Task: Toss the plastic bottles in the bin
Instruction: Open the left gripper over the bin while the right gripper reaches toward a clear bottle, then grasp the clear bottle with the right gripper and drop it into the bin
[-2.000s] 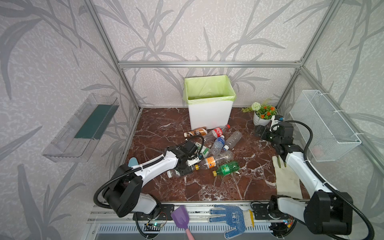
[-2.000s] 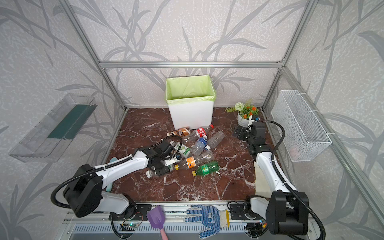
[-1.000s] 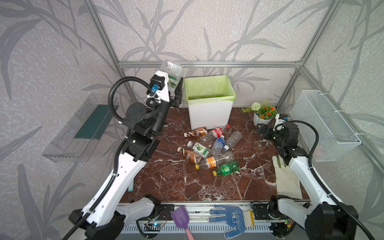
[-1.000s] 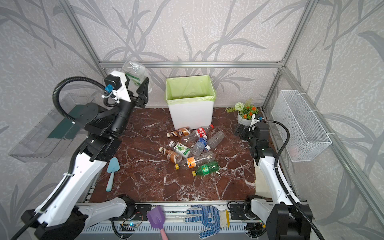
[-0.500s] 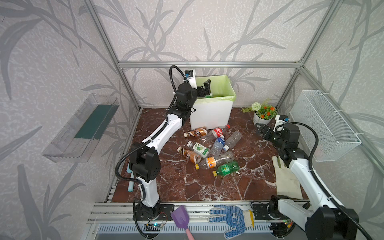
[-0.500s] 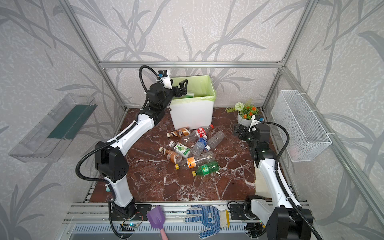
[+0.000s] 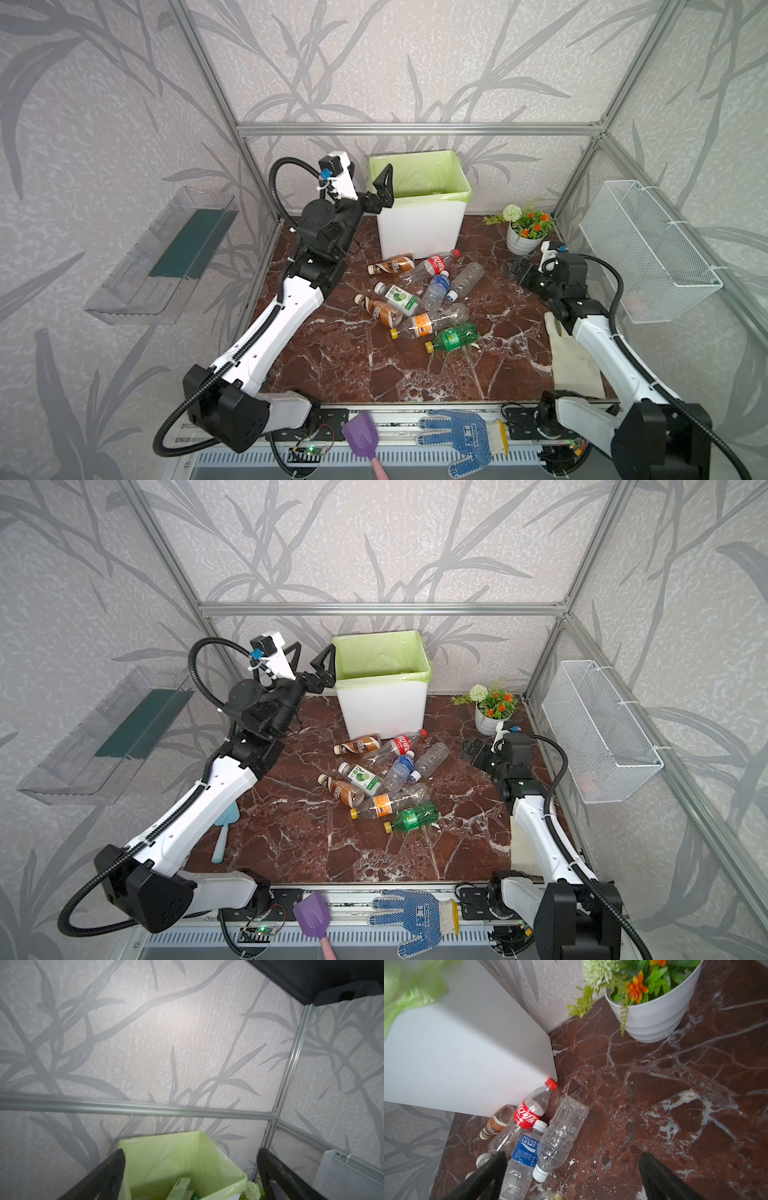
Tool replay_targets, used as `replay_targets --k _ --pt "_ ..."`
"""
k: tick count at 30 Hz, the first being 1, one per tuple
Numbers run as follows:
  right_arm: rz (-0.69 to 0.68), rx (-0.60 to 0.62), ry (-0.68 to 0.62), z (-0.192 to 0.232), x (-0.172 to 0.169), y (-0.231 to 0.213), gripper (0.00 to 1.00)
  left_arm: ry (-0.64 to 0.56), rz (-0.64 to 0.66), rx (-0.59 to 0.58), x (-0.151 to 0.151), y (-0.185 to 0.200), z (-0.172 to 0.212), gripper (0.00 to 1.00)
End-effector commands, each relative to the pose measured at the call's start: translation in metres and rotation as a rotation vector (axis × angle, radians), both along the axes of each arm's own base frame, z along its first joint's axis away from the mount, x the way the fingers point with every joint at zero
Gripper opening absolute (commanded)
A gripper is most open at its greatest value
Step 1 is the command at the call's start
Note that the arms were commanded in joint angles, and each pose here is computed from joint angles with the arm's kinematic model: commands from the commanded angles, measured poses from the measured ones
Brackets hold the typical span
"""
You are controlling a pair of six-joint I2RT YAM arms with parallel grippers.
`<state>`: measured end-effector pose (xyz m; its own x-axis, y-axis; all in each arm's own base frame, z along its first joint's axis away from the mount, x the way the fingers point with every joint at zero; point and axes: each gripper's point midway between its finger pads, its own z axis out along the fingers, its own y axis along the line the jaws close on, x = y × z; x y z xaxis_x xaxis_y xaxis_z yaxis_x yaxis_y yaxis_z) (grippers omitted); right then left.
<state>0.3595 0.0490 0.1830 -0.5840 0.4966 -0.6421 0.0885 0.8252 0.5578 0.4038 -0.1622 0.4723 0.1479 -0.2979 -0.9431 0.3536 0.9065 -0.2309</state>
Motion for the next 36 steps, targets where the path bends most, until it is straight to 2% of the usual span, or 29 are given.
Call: replay_targets --k 1,5,12,19,26,33,36 --pt "0.012 0.007 0.061 -0.007 0.008 0.019 1.0 0.122 0.113 0.072 -0.008 0.024 -0.048 0.99" --pt "0.034 0.021 0.126 -0.026 0.024 0.041 0.99 0.211 0.211 0.113 -0.026 0.051 -0.097 0.99" --pt "-0.002 0.123 0.288 -0.066 0.042 0.06 0.95 0.411 0.39 0.172 -0.053 0.101 -0.184 0.99" --pt "0.029 0.155 0.391 -0.098 0.052 0.079 0.9 0.558 0.452 0.16 -0.071 0.127 -0.243 0.99" --pt "0.048 0.137 0.462 -0.123 0.056 0.095 0.88 0.605 0.463 0.138 -0.077 0.133 -0.264 0.99" --pt "0.054 0.111 0.522 -0.145 0.06 0.101 0.81 0.628 0.463 0.151 -0.077 0.135 -0.271 0.99" --pt "0.054 0.111 0.536 -0.151 0.061 0.102 0.72 0.632 0.464 0.151 -0.078 0.136 -0.271 0.99"
